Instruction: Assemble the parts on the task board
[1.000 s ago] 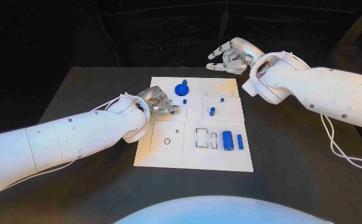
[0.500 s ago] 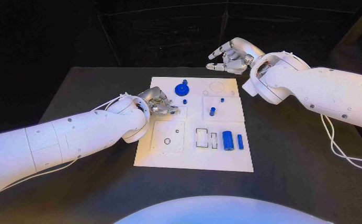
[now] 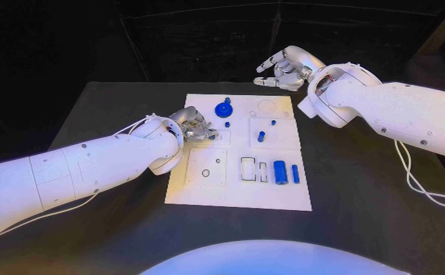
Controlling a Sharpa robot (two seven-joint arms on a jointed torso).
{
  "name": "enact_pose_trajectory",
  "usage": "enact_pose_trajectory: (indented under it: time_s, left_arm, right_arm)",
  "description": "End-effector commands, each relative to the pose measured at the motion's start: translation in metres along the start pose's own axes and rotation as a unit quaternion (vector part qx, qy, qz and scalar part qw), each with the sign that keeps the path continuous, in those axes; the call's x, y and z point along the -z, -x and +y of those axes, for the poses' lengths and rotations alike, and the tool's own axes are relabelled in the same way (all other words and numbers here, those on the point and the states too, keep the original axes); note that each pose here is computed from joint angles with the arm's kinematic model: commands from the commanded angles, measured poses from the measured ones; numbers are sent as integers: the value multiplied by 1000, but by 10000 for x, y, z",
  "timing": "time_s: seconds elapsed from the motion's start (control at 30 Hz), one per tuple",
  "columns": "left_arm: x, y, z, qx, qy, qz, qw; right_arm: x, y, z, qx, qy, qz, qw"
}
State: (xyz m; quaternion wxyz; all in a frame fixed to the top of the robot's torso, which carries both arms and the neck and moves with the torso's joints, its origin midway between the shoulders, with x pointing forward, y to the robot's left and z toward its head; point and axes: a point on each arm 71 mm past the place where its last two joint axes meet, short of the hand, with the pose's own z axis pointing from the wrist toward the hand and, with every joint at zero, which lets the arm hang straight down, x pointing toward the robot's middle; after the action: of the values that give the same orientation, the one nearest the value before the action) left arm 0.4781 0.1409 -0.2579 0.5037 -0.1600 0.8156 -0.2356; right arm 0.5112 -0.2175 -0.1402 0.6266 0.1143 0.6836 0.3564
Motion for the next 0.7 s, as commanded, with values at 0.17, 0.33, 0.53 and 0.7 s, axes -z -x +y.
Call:
enact_pose_trajectory:
  time_s: [0.17,0.33,0.53,0.7]
  left_arm:
    - [20,-30,-26,21,-7,16,1000]
    - [23,-28,-22,23,-6,18,1000]
    - [25,-26,-15,23,-5,21,1000]
    - [27,-16,-7,23,-3,22,999]
  right_arm:
    - [-5,4,16,-1,4,1,1000]
    - [-6,3,16,-1,4,1,1000]
    - [-8,3,15,-1,4,1,1000]
    - [-10,2,15,-1,4,1,1000]
